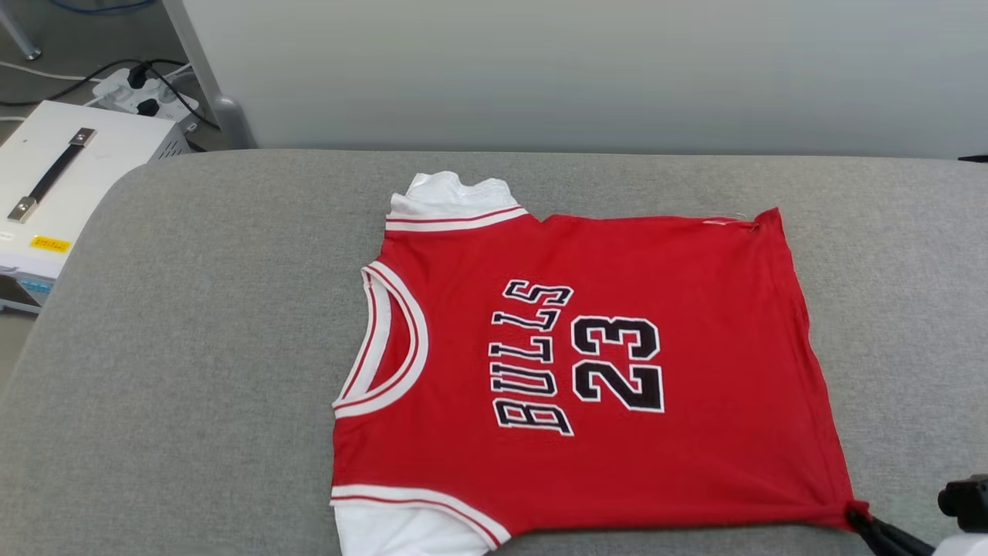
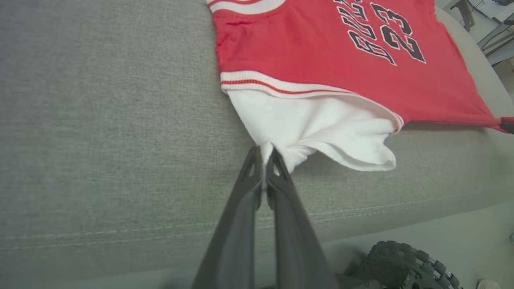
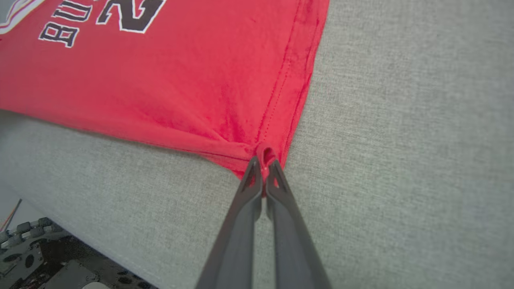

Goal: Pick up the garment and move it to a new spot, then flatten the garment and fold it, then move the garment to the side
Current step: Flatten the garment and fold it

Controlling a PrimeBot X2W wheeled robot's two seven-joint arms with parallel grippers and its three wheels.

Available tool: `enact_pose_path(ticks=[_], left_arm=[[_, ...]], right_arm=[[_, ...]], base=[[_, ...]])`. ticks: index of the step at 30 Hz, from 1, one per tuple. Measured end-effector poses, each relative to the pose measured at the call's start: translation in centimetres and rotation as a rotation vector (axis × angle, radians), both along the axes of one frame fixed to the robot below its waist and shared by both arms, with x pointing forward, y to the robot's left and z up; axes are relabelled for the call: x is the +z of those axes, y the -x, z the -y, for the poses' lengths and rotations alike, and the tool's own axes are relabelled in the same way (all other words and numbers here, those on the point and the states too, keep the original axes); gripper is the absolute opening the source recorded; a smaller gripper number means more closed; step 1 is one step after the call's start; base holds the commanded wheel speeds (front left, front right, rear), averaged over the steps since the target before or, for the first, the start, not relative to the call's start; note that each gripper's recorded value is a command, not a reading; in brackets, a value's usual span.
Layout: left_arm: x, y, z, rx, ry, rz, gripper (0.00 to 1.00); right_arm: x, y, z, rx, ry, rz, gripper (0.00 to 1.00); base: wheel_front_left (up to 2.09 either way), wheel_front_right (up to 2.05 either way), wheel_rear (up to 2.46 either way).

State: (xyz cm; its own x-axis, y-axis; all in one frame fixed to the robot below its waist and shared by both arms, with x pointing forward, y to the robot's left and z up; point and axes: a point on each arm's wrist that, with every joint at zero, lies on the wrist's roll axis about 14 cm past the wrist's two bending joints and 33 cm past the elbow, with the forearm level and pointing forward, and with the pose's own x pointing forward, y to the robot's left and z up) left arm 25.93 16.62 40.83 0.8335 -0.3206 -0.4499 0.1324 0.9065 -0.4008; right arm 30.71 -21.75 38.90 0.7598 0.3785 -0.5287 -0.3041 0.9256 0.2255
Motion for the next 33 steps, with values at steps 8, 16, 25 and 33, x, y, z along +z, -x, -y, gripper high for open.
enact_pose_path(ticks=[8,16,25,33], left_arm=[[-1.1,1.6,0.2,-0.009,0.023,-0.068,0.0],[0.1,-0.5,-0.3,-0.034,-0.03,0.042,0.0],[4.0,-7.8,0.5,-0.135,-0.083,0.226,0.0],[4.8,-14.0,1.3,-0.225,-0.152,0.263,0.0]], right_arm=[[-1.3,3.6,-0.4,-0.018,-0.038,-0.13,0.0],[0.5,1.4,-0.4,-0.032,-0.029,-0.064,0.0],[2.1,-1.5,-0.7,-0.054,-0.041,-0.023,0.0],[3.4,-5.9,-0.8,-0.059,-0.033,0.021,0.0]], base=[[0.0,0.0,0.0],[0.0,0.0,0.0],[0.0,0.0,0.0],[0.0,0.0,0.0]])
